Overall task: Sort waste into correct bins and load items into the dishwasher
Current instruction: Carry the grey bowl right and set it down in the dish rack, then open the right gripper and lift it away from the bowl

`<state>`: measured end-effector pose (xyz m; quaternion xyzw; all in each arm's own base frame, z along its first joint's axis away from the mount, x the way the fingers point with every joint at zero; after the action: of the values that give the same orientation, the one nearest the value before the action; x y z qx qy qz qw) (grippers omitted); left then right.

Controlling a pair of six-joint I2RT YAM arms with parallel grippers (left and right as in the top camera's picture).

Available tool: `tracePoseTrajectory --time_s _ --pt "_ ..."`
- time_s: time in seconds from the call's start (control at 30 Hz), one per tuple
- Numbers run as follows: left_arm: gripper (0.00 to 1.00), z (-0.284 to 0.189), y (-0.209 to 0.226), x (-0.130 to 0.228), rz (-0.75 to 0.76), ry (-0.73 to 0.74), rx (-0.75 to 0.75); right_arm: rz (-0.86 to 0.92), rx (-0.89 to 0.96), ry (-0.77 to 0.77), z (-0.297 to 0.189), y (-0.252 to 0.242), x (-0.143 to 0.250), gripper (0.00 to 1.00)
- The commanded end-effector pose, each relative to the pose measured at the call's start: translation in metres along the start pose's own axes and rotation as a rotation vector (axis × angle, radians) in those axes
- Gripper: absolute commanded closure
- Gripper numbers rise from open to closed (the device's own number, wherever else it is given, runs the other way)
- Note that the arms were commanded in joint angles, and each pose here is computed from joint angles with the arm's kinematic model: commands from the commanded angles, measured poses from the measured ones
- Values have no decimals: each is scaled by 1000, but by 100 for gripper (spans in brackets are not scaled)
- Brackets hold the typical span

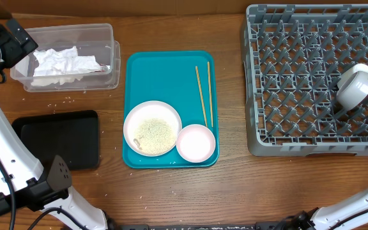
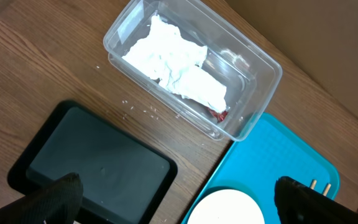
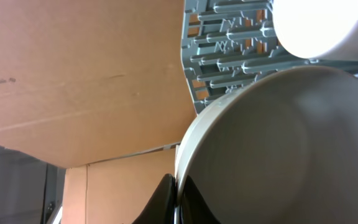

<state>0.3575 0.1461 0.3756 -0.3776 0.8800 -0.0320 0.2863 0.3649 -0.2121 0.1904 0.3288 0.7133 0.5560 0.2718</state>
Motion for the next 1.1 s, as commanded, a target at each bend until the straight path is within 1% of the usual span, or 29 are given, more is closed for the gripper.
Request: tracePoseTrajectory --time_s 0.0,0.13,0.27,0.37,0.43,0.5,0.53,0.63,0.8,0.97,1.07 --pt "0 -1 2 -1 17 -5 -7 49 178 -15 -8 -31 -2 93" --pt "0 -1 2 -1 17 -5 -7 85 235 -45 -24 -40 -5 89" --pt "0 -1 2 -1 17 -5 -7 111 268 -91 -49 -35 -11 81" --pt "0 -1 2 -1 17 -5 -7 119 330 -123 -69 -29 -14 68" --pt "0 -1 2 -1 17 -5 -7 117 386 -140 -81 -24 -15 57" --pt "0 -1 2 -1 17 -5 -7 107 447 -151 -91 -16 -15 51" --pt "0 -1 2 -1 17 -5 -7 100 475 -155 -95 -11 -15 49" --pt "0 -1 2 -1 17 -5 -7 66 525 -174 -104 10 -14 47" --pt "0 -1 2 -1 17 -5 -7 -22 528 -189 -102 57 -6 48" --pt "0 -1 2 -1 17 -5 -7 -129 523 -152 -77 96 15 48" --pt "0 -1 2 -1 17 -5 -7 -193 512 -83 -49 115 34 49"
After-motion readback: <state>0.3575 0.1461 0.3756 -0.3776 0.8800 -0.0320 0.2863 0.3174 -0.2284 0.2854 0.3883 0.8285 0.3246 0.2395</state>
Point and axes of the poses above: each gripper's point midway between its finger pads, its own z axis out along the fingers, its own y axis along the line the jaws close on, x = y × z, the point moved 2 cm from there along -z, back along the fingers, and after that the axes turned 5 degrees about -z, right-handed, at the moved point
